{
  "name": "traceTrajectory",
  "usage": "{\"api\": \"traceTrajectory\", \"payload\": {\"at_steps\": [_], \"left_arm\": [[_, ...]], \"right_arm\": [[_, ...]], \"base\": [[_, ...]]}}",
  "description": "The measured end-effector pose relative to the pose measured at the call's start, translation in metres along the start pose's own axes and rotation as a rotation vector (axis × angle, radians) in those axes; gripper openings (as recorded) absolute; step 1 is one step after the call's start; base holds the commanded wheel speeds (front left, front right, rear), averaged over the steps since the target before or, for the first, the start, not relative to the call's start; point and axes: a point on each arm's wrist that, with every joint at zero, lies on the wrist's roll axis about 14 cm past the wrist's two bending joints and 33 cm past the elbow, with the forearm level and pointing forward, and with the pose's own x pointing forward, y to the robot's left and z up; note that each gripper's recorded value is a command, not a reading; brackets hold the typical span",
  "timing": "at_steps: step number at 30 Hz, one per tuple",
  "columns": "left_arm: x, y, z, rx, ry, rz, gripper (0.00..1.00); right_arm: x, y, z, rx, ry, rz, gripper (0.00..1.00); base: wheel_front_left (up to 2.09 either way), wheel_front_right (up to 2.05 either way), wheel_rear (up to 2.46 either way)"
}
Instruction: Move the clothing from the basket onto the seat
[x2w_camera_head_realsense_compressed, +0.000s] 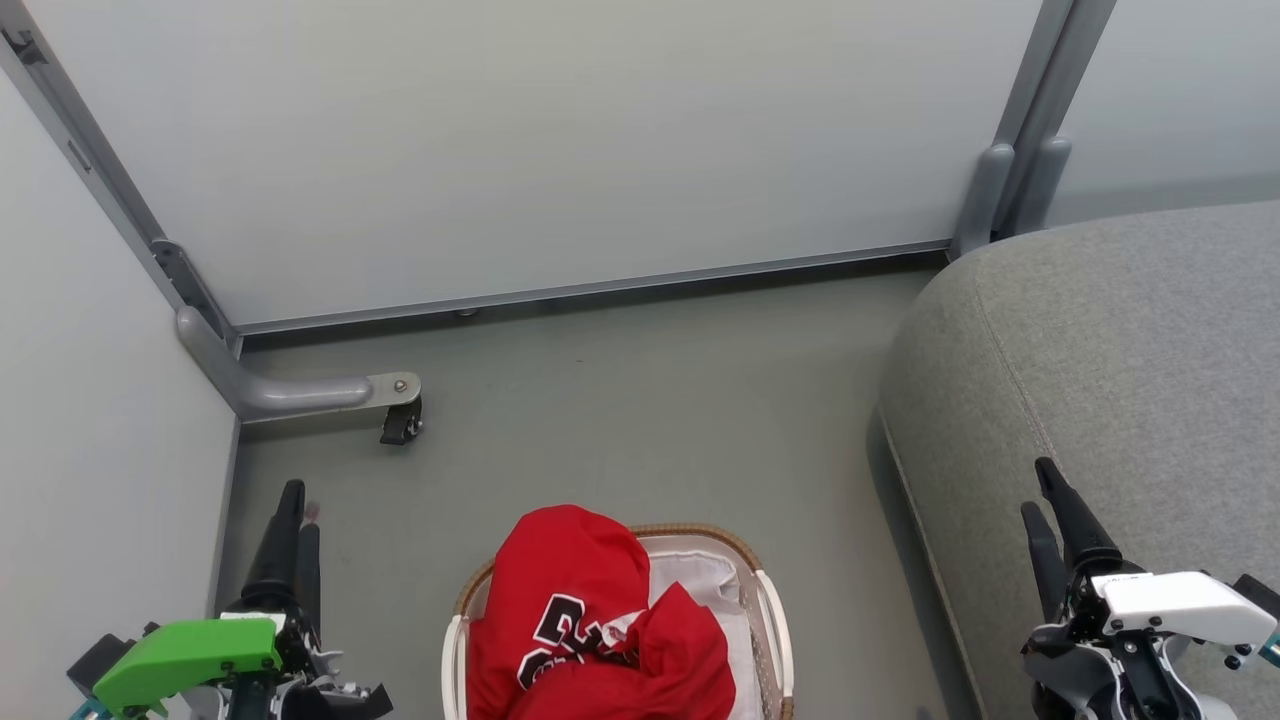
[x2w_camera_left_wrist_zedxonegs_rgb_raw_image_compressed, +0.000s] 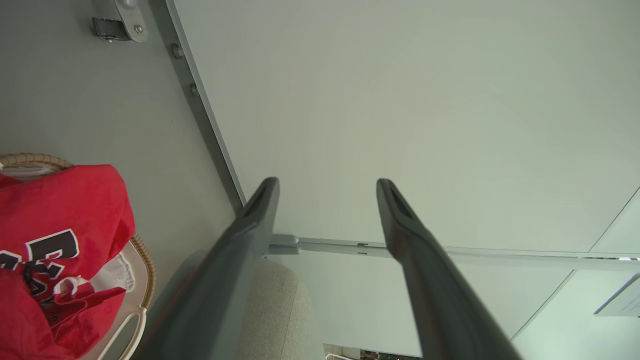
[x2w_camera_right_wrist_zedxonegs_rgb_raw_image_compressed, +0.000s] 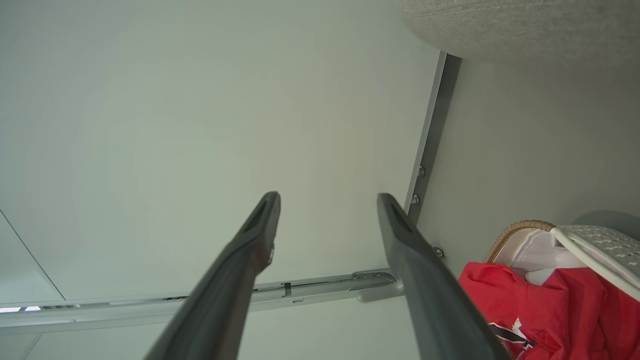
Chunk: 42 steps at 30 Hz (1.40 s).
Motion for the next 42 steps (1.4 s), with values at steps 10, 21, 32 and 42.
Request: {"api": "traceTrajectory", "payload": {"at_steps": [10, 21, 32, 42], "left_arm": [[0.000, -0.005, -0.007, 0.103, -0.001, -0.013, 1.00], [0.004, -0.023, -0.016, 0.332, 0.003, -0.063, 1.00], [0.006, -0.032, -0.031, 0.590, 0.017, -0.088, 1.00], [0.004, -0.026, -0.044, 0.808, 0.042, -0.092, 1.00]], "right_arm": [[0.000, 0.006, 0.011, -0.190, -0.050, 0.010, 1.00], [0.002, 0.035, 0.010, -0.504, -0.069, 0.092, 1.00], [0.001, 0.047, -0.002, -0.762, -0.061, 0.141, 1.00], [-0.002, 0.041, -0.011, -0.938, -0.045, 0.143, 1.00]], "base": [[0.00, 0.00, 0.00], [0.00, 0.00, 0.00], [0.00, 0.00, 0.00], [0.00, 0.00, 0.00]]}}
